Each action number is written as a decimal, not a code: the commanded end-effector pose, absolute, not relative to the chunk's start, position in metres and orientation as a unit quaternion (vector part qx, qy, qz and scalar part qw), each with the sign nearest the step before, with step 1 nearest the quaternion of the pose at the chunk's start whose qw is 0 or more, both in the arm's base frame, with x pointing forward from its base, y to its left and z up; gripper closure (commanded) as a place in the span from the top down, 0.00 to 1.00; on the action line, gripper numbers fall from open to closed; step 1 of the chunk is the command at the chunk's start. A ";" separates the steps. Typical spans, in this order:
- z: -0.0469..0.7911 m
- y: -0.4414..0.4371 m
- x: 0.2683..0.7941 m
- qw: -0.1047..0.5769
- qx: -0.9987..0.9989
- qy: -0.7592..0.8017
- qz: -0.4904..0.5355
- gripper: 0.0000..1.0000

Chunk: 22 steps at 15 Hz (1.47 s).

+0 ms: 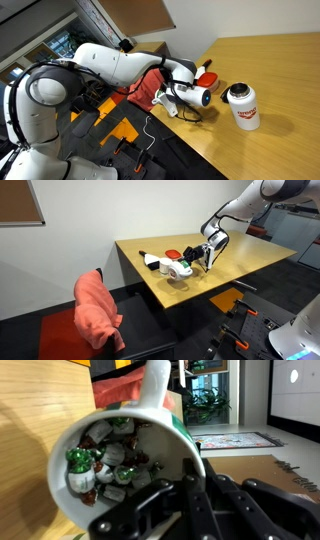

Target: Pour out the contents of the mug onto the table

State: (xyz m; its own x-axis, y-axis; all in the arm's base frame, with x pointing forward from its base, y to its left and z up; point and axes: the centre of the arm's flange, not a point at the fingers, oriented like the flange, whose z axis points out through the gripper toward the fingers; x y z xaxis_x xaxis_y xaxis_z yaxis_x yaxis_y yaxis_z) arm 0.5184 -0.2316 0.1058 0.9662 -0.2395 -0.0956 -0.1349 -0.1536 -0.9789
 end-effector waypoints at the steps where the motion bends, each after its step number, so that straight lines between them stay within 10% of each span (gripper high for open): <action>1: 0.113 -0.241 0.524 0.681 -0.721 0.117 -0.053 0.03; 22: 0.109 -0.242 0.524 0.761 -0.635 0.116 -0.068 0.03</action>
State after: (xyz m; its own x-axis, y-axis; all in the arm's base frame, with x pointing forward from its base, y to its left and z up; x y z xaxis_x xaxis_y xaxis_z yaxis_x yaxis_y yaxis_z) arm 0.5182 -0.2388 0.0977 0.9601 -0.2615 -0.0990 -0.0699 0.1181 -0.9905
